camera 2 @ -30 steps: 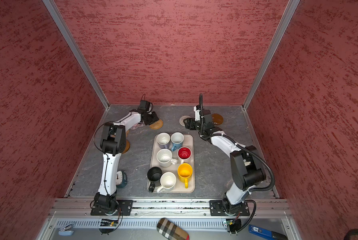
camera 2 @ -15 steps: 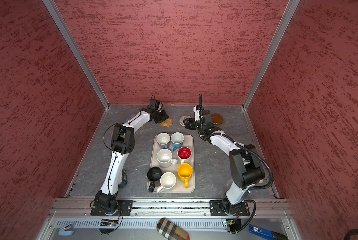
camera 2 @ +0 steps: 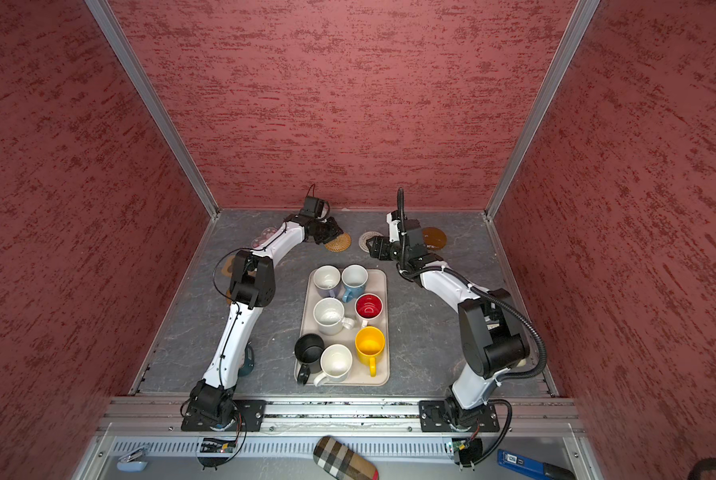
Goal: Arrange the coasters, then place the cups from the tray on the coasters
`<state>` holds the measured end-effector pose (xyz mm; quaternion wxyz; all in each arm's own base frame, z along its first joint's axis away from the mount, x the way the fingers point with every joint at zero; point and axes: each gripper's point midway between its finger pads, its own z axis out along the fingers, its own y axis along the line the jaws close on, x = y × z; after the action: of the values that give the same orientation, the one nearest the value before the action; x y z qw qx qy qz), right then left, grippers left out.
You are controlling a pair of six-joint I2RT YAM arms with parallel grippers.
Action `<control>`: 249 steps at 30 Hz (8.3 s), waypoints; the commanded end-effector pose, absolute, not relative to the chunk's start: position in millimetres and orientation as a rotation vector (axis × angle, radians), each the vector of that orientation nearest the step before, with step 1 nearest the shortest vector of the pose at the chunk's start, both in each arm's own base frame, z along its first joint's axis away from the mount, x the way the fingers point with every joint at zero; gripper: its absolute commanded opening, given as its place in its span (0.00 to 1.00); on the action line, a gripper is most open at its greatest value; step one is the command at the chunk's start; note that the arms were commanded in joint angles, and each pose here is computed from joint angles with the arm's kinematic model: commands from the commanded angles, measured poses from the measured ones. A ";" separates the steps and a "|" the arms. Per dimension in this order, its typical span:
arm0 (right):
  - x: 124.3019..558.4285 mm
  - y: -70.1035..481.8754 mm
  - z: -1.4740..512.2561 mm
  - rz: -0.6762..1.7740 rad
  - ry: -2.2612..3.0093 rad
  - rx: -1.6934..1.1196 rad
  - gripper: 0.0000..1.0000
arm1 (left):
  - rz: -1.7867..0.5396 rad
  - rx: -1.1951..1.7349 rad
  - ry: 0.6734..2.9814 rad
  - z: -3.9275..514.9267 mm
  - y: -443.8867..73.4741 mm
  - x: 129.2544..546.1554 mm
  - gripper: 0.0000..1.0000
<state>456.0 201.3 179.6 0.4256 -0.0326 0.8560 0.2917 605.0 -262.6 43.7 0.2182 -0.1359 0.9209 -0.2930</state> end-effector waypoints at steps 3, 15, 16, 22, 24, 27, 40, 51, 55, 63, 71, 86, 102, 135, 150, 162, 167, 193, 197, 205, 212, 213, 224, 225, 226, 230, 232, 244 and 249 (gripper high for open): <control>455.2 206.4 206.7 0.762 2.073 -0.101 0.76 | -0.747 -0.364 2.654 13.9 -270.0 583.1 0.38; 453.4 210.6 220.1 0.795 2.049 -0.125 0.77 | -0.695 -0.288 2.545 61.2 -261.0 588.7 0.62; 454.1 211.8 223.1 0.799 2.048 -0.128 0.77 | -0.698 -0.275 2.532 66.5 -261.2 590.4 0.65; 457.0 211.6 235.9 0.785 2.046 -0.134 0.78 | -0.734 -0.242 2.465 98.5 -258.7 599.0 0.75; 457.6 211.2 238.3 0.782 2.047 -0.135 0.78 | -0.712 -0.223 2.438 113.2 -256.0 602.2 0.75; 457.5 212.0 239.7 0.786 2.056 -0.138 0.78 | -0.690 -0.194 2.397 141.3 -252.6 604.5 0.76; 446.3 201.3 262.9 0.719 2.058 -0.149 0.80 | -0.669 -0.195 2.294 232.3 -198.6 590.8 0.83; 444.1 209.9 262.1 0.782 2.045 -0.174 0.90 | -0.539 -0.509 2.365 177.2 -60.2 571.5 0.85; 445.4 220.7 256.2 0.856 2.044 -0.193 0.91 | -0.511 -0.568 2.394 150.9 -35.8 563.4 0.87; 446.7 234.7 254.3 0.966 2.006 -0.221 0.99 | -0.457 -0.652 2.434 111.3 11.6 553.7 0.88; 446.1 242.5 254.4 1.041 1.976 -0.220 0.99 | -0.256 -0.515 2.493 102.4 41.7 553.5 0.87; 435.0 245.2 251.5 1.061 2.002 -0.224 0.99 | -0.268 -0.472 2.569 62.0 45.9 567.4 0.81; 428.6 246.0 256.3 1.036 2.017 -0.236 0.99 | -0.311 -0.486 2.578 41.3 44.6 577.3 0.79; 412.9 236.5 264.3 1.004 1.988 -0.234 0.99 | -0.190 -0.365 2.685 39.8 11.9 583.9 0.79; 412.9 236.7 259.4 1.000 1.995 -0.238 0.99 | -0.255 -0.392 2.622 63.5 40.9 587.3 0.90; 412.4 235.8 264.4 0.995 1.989 -0.241 0.99 | -0.267 -0.383 2.666 46.2 34.3 586.2 0.89; 412.9 236.4 263.2 0.996 1.991 -0.243 0.99 | -0.244 -0.382 2.696 39.9 32.1 584.6 0.87; 407.2 233.4 260.0 0.988 1.988 -0.244 0.99 | -0.155 -0.190 2.765 30.5 -23.7 581.7 0.84; 404.6 232.4 259.7 0.988 1.985 -0.243 0.99 | -0.124 -0.146 2.777 29.2 -32.9 579.1 0.84; 399.2 229.2 261.3 0.979 1.975 -0.245 0.99 | -0.062 -0.044 2.808 24.0 -58.6 571.5 0.83; 391.4 227.2 275.2 0.981 1.940 -0.259 0.99 | -0.014 0.000 2.850 14.5 -74.6 561.5 0.82; 391.1 226.7 275.8 0.978 1.937 -0.260 0.99 | -0.009 0.010 2.855 14.3 -76.5 559.6 0.81; 386.7 227.3 281.4 1.000 1.915 -0.263 0.99 | 0.067 0.064 2.897 10.1 -91.7 530.1 0.81; 386.3 227.5 282.2 1.003 1.913 -0.264 0.99 | 0.070 0.063 2.901 9.0 -91.8 527.3 0.81; 386.1 227.3 282.6 1.005 1.912 -0.263 0.99 | 0.063 0.066 2.902 8.2 -93.5 524.4 0.80; 384.5 228.0 284.3 1.015 1.906 -0.263 0.99 | 0.067 0.083 2.918 2.3 -98.4 511.5 0.80; 383.6 228.1 285.4 1.020 1.903 -0.263 0.99 | 0.068 0.094 2.917 3.0 -101.9 505.8 0.80; 386.1 229.4 281.3 1.026 1.914 -0.259 0.99 | -0.065 0.016 2.749 76.5 -95.4 533.0 0.80; 393.2 230.9 274.6 1.015 1.934 -0.256 0.99 | -0.226 -0.034 2.654 97.2 -86.3 565.2 0.90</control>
<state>389.0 226.2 269.1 0.4454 -0.0961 0.7920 0.4064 547.9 -93.5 74.0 0.2032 -0.0035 0.9782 -0.0419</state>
